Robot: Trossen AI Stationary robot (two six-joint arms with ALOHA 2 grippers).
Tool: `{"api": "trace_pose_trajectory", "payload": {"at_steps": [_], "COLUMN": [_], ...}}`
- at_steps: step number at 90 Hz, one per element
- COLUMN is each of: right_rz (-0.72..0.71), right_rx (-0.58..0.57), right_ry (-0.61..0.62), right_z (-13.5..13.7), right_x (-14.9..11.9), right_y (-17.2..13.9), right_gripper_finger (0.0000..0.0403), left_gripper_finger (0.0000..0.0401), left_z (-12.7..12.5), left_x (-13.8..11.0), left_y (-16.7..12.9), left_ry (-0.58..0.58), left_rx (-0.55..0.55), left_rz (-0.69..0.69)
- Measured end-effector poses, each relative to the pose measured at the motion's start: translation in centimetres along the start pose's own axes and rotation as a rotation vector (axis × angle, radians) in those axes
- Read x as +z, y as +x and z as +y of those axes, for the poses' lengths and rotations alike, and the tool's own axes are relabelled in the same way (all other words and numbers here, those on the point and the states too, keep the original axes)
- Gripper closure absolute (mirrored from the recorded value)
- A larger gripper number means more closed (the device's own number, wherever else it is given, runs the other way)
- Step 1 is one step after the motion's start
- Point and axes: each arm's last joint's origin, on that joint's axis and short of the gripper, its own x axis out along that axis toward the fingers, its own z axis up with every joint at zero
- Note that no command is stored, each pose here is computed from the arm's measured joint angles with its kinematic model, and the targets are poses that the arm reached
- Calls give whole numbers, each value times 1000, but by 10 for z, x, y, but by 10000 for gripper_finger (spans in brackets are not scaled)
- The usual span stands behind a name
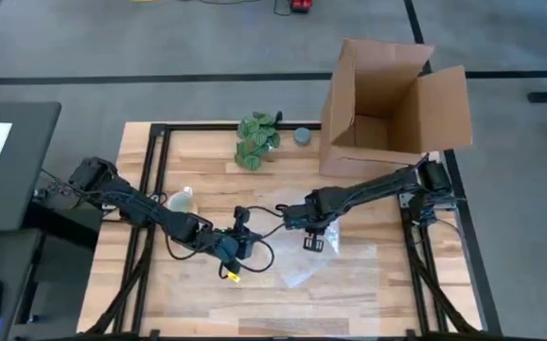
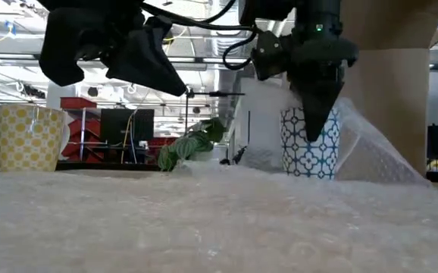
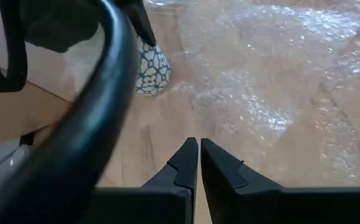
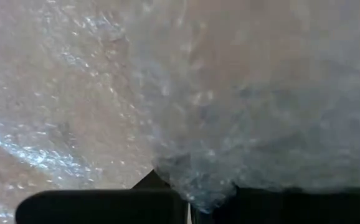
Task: Wrap mug
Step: Wrap the blue cup with the bubble wrap
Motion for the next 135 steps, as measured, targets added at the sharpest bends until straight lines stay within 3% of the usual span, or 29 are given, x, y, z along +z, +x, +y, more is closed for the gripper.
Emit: {"api": "trace_pose_trajectory", "payload": {"at_steps": [13, 26, 52, 69, 87, 108, 118, 135], "right_rz": [-11, -10, -18, -16, -65, -157, -162, -169], "right_rx": [4, 5, 13, 33, 55, 85, 88, 87], "right_ry": [-2, -2, -1, -12, -39, -108, -119, -138], "right_z": [0, 0, 1, 5, 10, 15, 15, 12], "right_x": [1, 1, 2, 1, 5, 13, 13, 15], "right_y": [0, 0, 0, 0, -1, -2, -2, -2], "right_gripper_finger": [382, 382, 382, 381, 381, 381, 381, 381], "left_gripper_finger": [400, 372, 264, 243, 266, 345, 391, 400], "left_z": [-6, -13, -16, -28, -28, -28, -32, -33], "left_x": [0, -7, -21, -32, -35, -30, -25, -17], "left_y": [0, 0, 43, 67, 70, 64, 52, 21], "left_ry": [54, 226, 280, 282, 247, 264, 264, 206], "left_rx": [-217, -341, -276, -273, -187, -91, -38, -49], "left_rz": [-50, -92, -124, -81, -26, -13, 2, 6]}}
